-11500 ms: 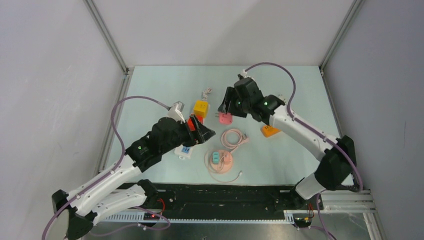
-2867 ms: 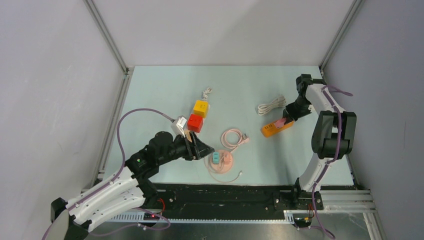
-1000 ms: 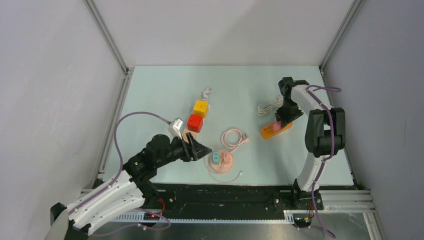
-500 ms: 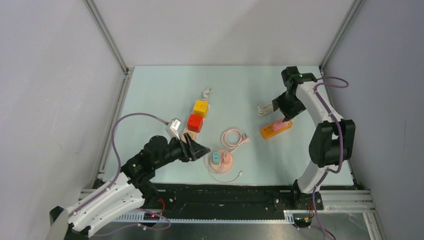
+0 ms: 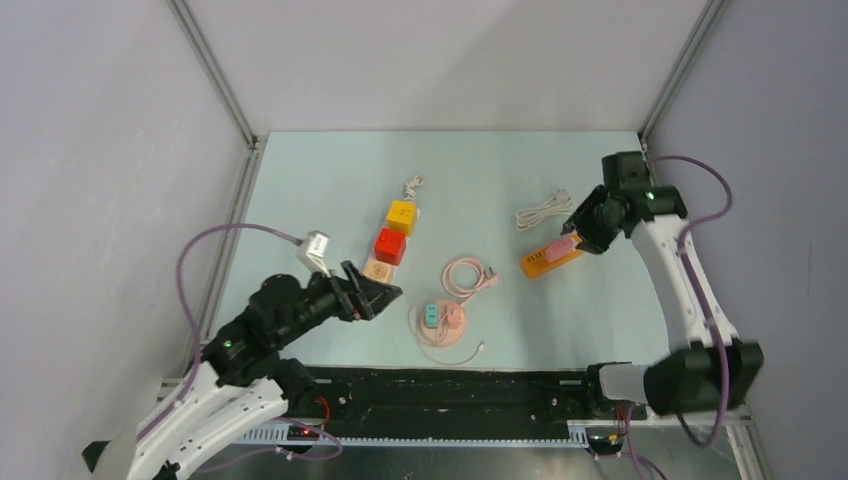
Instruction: Insert the plug
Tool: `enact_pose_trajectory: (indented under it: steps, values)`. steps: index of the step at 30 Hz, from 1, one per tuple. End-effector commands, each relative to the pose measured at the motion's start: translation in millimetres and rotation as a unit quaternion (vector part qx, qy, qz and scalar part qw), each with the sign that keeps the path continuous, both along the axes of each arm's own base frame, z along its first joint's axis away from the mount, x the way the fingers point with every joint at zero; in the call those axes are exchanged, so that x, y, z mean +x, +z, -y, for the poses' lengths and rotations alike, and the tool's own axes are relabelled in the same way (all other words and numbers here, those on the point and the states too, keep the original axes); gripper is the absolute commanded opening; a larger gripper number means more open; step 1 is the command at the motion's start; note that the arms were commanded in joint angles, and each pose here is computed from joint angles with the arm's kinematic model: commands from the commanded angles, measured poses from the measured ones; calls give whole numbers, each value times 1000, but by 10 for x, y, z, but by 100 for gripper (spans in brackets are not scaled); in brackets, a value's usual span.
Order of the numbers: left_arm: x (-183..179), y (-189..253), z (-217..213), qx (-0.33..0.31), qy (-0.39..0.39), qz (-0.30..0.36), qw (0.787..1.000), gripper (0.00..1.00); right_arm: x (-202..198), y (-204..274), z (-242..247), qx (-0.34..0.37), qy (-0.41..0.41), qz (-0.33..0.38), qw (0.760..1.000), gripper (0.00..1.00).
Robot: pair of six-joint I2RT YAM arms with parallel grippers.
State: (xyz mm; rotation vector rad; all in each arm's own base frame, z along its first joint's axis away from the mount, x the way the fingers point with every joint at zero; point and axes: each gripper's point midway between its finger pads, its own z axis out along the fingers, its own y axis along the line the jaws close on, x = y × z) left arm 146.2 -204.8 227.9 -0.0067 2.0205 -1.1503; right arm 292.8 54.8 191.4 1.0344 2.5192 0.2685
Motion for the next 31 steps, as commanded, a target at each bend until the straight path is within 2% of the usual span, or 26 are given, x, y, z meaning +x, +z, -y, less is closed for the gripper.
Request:
enact_pose_trajectory:
  steps: [1,2,4,9,12,18,24,28,31]
  values:
    - [79,394,-489,51,88,54,993,99,-166,610,-31,-19,114,158,981,74]
    - [83,362,-605,76,104,55,990,100,-276,781,-9,-26,119,194,973,93]
    - [62,489,-794,93,129,74,985,100,-462,1022,30,-42,135,249,958,99]
    - [-41,866,-1317,82,209,130,966,100,-976,1492,254,-89,101,348,928,99]
    - [-155,1019,-1570,63,238,161,956,100,-1237,1597,515,-133,35,364,921,100]
    - [-271,1057,-1953,45,298,182,936,100,-1780,1838,848,-169,-74,438,880,99]
    - [-298,1008,-2047,33,318,177,931,100,-2098,1985,1074,-183,-152,485,842,99]
    - [-295,1012,-2008,37,309,176,934,100,-2148,2014,1120,-186,-167,492,834,99]
    - [-265,1003,-1950,56,298,171,937,100,-2138,1996,1122,-185,-167,487,837,99]
